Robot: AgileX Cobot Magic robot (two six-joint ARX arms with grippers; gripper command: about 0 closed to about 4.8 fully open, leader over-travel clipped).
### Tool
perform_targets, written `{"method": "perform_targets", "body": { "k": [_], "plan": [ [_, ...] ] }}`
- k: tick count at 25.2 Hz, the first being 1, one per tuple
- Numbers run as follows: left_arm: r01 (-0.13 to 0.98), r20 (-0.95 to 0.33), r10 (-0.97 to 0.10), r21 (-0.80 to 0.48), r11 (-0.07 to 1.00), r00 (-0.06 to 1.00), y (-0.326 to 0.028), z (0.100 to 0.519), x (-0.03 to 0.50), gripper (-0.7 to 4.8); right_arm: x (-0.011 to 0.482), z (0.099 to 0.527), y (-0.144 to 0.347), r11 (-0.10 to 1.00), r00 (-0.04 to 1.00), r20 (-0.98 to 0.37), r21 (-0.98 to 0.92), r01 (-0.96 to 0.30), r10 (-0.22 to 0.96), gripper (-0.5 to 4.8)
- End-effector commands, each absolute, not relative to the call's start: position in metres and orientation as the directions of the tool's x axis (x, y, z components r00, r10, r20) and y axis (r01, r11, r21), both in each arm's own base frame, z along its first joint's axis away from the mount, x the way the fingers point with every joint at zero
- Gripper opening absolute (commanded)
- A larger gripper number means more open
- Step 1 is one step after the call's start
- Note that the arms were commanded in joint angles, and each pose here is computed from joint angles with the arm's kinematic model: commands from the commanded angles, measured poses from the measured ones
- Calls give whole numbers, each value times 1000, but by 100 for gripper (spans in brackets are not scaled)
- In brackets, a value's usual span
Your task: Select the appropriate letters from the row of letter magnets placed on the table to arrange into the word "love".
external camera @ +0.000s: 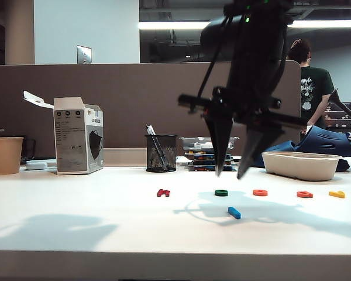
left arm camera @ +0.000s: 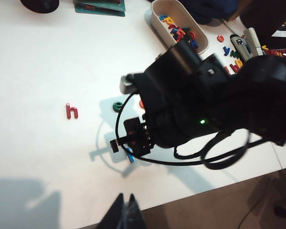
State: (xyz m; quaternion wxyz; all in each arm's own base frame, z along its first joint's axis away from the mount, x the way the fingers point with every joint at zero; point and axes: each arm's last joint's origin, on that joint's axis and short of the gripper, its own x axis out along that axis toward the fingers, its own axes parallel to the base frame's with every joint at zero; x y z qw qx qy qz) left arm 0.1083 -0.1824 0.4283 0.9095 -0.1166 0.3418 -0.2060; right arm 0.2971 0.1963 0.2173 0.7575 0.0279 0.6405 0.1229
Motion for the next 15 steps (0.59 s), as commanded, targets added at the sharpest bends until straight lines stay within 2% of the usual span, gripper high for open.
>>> {"method": "perform_targets", "body": {
  "k": [1, 4, 11, 15],
  "plan": [
    [297, -565, -459, -359, 885, 685, -182, 430, 108, -5, 302, 228, 194, 973, 284, -943, 120, -197, 174, 150],
    [297, -565, -459, -359, 885, 685, -182, 430, 108, -5, 311, 228, 186, 975, 340, -930, 67, -213, 138, 149],
    [297, -565, -459, -359, 885, 685, -182, 430, 108, -5, 333, 222, 159, 975, 363, -925, 34, -219, 114, 149],
    [297, -566, -459, -358, 885, 685, -182, 430, 108, -5, 343, 212, 151, 971, 345, -926, 78, -226, 154, 149]
  ]
}}
